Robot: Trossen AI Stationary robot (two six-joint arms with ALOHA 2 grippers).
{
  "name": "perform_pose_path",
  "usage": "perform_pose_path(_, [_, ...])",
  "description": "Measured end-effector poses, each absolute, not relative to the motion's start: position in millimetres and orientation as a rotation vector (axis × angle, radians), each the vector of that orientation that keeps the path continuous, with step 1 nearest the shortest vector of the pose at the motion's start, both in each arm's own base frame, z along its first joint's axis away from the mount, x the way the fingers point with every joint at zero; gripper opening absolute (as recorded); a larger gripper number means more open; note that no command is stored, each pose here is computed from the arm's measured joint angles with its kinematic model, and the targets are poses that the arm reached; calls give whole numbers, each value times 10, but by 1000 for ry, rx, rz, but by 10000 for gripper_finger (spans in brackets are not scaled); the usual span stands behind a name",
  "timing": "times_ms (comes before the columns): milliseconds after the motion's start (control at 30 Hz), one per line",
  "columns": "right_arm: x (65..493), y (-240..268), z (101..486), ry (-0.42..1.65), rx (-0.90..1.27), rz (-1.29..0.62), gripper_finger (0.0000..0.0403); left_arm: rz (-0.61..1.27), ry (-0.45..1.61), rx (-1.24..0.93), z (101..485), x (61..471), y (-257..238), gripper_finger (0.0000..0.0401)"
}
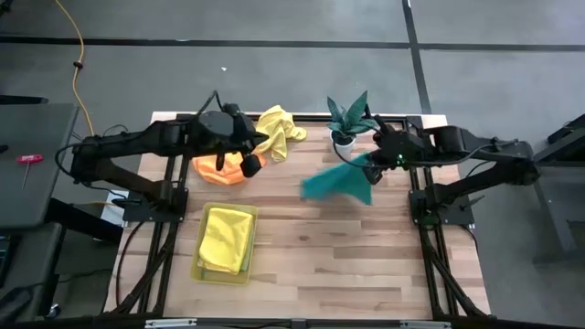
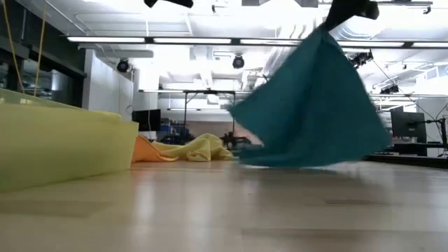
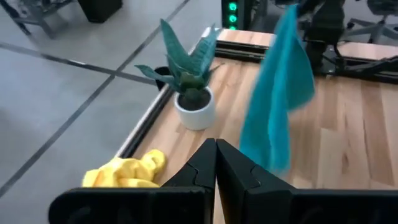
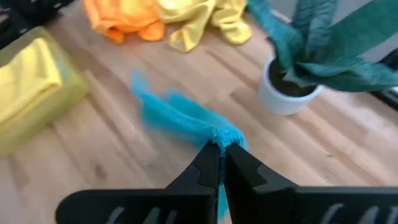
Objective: Fold microfiber towels
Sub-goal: Fold the blue microfiber cloth
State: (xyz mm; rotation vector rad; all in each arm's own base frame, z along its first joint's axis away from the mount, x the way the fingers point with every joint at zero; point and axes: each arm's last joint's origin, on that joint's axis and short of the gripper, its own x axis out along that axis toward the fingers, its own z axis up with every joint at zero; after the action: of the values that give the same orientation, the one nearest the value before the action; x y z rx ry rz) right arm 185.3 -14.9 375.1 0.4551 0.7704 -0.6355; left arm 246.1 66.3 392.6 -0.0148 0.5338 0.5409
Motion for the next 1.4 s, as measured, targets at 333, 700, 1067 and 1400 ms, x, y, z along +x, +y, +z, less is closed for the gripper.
perform_pose_path(333, [1867,-211,3744,792,485,-594,0,434,629,-72,3579,2890,751,1])
perform_pose_path(700, [2037,-111,3738,733,605,-543,0,249,772,-70,2930,3358,337,50])
perform_pose_path(1067, [2964,-30,3306,673,688,-535,0,275,586,-259,2276,2857,-260,56])
perform_pose_path(1400, [3702,-300,3078,349,878,-421,0,372,608,-290,1967,2824,-477,56])
